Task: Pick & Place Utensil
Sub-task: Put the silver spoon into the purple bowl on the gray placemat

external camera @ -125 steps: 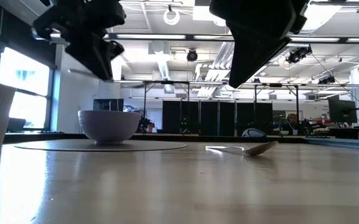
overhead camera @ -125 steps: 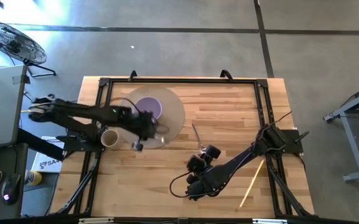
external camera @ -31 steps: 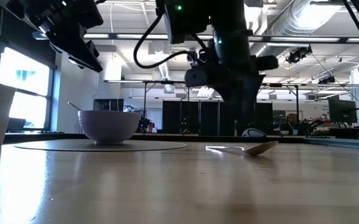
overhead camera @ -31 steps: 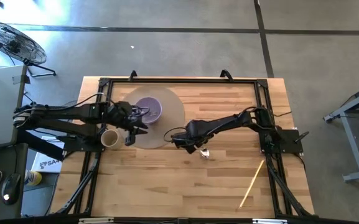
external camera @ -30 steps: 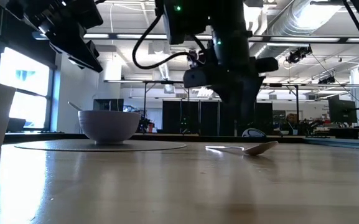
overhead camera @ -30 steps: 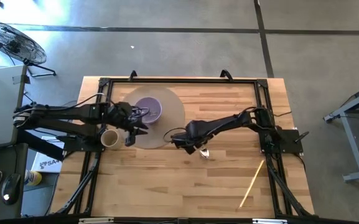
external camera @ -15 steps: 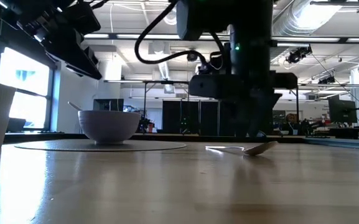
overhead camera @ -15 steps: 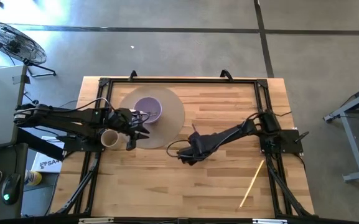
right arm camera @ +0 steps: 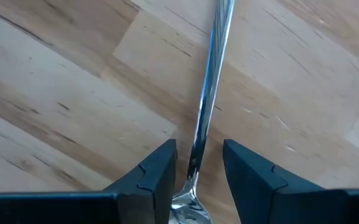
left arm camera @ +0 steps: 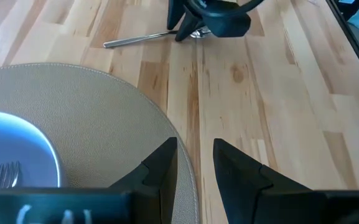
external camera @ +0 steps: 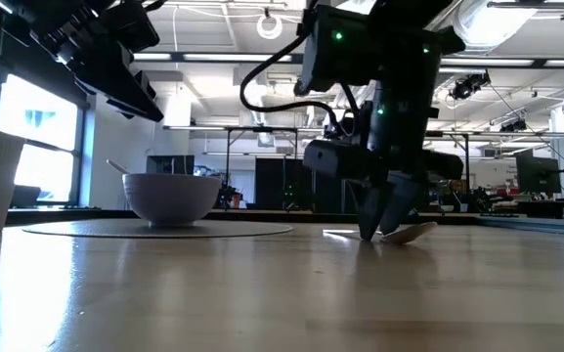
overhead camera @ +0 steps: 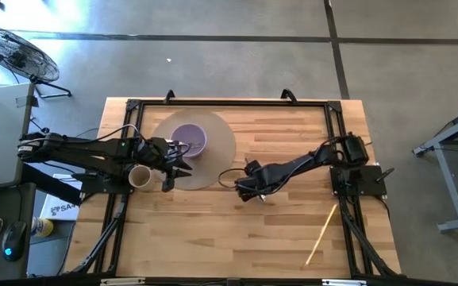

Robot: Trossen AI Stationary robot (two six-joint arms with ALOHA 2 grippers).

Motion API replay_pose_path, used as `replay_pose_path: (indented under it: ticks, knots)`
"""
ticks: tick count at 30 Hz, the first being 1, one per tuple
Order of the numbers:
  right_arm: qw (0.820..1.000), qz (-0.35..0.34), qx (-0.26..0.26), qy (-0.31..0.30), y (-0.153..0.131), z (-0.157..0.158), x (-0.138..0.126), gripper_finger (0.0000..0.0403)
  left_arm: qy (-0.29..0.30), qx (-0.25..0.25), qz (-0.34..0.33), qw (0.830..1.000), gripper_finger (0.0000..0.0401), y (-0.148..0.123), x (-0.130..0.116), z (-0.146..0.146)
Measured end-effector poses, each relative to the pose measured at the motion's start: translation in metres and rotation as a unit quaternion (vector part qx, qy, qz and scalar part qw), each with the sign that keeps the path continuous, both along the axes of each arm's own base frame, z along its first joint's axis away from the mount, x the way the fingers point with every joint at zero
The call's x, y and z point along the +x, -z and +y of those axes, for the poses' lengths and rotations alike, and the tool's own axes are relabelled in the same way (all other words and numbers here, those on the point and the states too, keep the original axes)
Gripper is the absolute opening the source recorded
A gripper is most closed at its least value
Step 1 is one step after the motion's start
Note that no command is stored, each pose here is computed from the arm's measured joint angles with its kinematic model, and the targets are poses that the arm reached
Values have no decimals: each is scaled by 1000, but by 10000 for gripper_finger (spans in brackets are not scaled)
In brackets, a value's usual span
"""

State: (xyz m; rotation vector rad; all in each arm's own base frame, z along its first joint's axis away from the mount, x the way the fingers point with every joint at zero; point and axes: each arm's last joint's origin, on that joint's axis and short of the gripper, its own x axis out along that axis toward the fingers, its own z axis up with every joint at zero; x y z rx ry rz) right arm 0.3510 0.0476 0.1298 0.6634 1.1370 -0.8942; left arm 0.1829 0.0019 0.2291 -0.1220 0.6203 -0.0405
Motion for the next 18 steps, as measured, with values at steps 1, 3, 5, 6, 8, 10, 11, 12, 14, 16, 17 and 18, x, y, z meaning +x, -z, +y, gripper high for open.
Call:
replay_pose_path:
  ticks: [1,3,5,6,8,10,11,12,14,16,17,18]
  knots:
    - [1000,0,3,0,0,0,0,127,0,0,0,1000,101,0,0,0]
    - [1000,2,11,-1,1,0,-1,121,0,0,0,1000,101,0,0,0]
    - [1000,2,15,-1,1,1,0,109,0,0,0,1000,101,0,0,0]
    - [1000,1,15,-2,1,1,0,101,0,0,0,1000,101,0,0,0]
    - [1000,3,14,-10,1,1,0,80,0,0,0,1000,101,0,0,0]
    - [1000,5,17,-13,1,1,0,59,0,0,0,1000,101,0,0,0]
    - [1000,5,17,-13,2,1,0,47,0,0,0,1000,101,0,0,0]
    - [1000,5,17,-13,2,1,0,37,0,0,0,1000,101,0,0,0]
    - [1000,5,17,-15,2,1,0,20,-3,-4,0,1000,101,0,0,0]
    - [1000,3,17,-20,2,1,1,11,-7,-9,1,1000,101,0,0,0]
    - [1000,1,16,-24,2,1,1,9,-8,-10,1,1000,101,0,0,0]
    - [999,1,13,-31,2,2,1,9,-8,-10,1,1000,101,0,0,0]
